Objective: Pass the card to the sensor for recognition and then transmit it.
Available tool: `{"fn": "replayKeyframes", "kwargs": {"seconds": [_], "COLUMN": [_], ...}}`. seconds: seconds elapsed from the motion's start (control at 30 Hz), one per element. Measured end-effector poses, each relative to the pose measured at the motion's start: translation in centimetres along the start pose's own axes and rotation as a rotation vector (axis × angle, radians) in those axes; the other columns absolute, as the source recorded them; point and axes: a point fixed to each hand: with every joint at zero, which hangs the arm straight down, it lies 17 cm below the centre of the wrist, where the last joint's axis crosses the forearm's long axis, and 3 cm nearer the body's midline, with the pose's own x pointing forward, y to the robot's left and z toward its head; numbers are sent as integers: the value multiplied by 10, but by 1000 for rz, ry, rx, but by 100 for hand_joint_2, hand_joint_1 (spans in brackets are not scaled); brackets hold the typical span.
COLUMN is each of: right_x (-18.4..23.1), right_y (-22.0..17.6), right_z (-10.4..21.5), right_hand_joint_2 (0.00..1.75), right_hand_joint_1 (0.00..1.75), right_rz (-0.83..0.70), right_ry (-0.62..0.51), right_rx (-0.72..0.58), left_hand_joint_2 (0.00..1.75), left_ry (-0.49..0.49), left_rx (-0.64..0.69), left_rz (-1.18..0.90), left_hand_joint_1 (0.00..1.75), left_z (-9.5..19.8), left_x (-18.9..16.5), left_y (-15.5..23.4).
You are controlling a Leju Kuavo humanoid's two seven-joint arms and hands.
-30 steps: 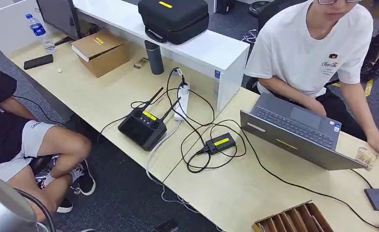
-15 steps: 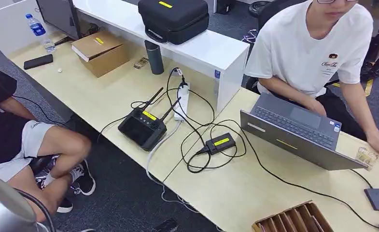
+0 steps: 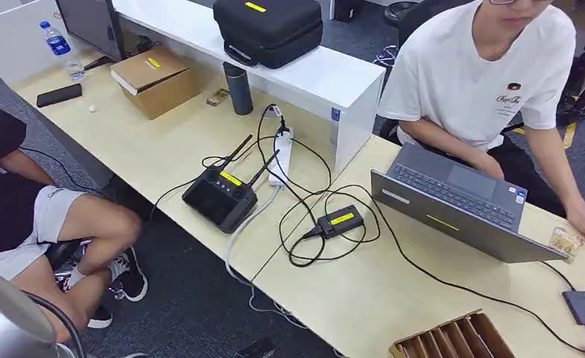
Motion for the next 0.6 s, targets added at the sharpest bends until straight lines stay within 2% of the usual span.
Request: {"fn": "replayKeyframes", "kwargs": {"seconds": [0.6], "right_x": [-5], "right_y": [-29], "right_z": [-23], "right_hand_joint_2": [175], "right_hand_joint_1": [175], "right_rz": [8], "right_ry": [-1], "right_rx": [-88], "left_hand_joint_2": [175], "left_ry": [-1], "left_rx": [-1], "left_rz": [-10], "left_hand_joint_1": [0], "left_z": [0], "left_x": [0], "left_y": [0]}}
